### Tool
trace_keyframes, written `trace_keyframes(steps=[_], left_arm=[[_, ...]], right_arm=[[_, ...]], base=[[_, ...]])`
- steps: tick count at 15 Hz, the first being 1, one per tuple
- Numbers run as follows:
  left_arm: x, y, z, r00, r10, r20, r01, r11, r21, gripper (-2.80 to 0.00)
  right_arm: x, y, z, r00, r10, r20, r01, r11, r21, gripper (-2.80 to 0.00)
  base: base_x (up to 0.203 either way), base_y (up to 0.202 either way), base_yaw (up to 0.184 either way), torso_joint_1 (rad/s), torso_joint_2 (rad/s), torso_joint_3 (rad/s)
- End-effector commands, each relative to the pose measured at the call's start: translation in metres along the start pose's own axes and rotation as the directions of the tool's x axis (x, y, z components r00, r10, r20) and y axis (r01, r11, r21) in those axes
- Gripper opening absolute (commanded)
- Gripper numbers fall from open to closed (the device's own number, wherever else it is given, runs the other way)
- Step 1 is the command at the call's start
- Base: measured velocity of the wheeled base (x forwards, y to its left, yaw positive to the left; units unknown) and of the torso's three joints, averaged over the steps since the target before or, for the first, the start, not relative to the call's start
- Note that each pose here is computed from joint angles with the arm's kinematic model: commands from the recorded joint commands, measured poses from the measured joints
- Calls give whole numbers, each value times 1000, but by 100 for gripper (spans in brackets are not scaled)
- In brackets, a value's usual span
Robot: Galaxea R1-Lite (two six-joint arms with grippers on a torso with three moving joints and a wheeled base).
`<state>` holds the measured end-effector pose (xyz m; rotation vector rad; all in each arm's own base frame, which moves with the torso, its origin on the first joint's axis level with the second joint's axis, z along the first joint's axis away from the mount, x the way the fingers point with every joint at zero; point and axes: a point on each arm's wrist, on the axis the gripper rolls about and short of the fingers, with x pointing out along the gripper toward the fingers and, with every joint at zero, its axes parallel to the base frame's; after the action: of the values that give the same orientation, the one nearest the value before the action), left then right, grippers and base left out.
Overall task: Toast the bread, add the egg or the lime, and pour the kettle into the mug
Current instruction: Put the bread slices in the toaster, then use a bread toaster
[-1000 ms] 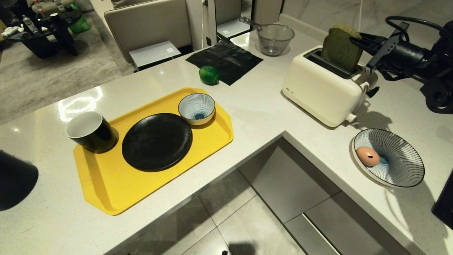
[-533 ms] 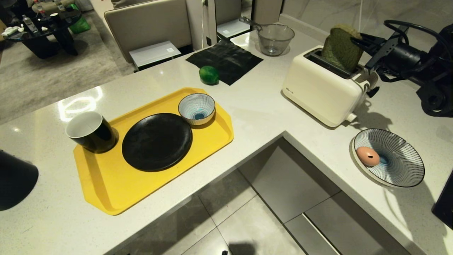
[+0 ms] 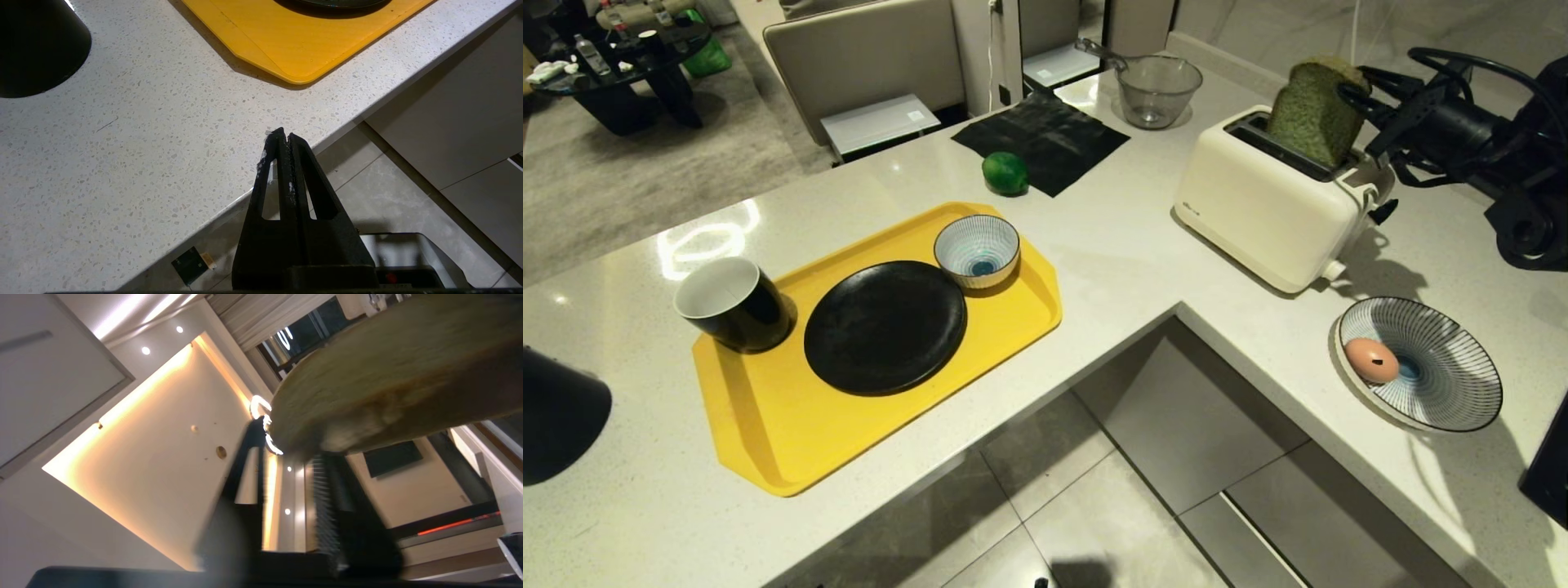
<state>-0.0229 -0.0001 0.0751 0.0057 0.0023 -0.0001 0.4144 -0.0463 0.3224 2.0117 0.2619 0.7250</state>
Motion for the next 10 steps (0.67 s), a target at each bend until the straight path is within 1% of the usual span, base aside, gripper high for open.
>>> trace_keyframes(steps=[1, 6, 8, 10], left_arm=[[0, 0, 0, 1000, 0, 1, 0, 1000, 0, -280], [0, 0, 0, 1000, 0, 1, 0, 1000, 0, -280], [0, 0, 0, 1000, 0, 1, 0, 1000, 0, -280], [0, 0, 0, 1000, 0, 1, 0, 1000, 0, -280]], right_arm=[[-1, 3, -3, 1000, 3, -11, -3, 1000, 8, 0], [-5, 7, -11, 1000, -6, -23, 6, 1000, 16, 0], [-9, 16, -23, 998, -19, -66, 19, 1000, 1, 0], [-18, 31, -44, 993, -24, -114, 21, 999, -27, 0]], base=[[0, 0, 0, 0, 0, 0], [0, 0, 0, 0, 0, 0], [0, 0, 0, 0, 0, 0], [0, 0, 0, 0, 0, 0]])
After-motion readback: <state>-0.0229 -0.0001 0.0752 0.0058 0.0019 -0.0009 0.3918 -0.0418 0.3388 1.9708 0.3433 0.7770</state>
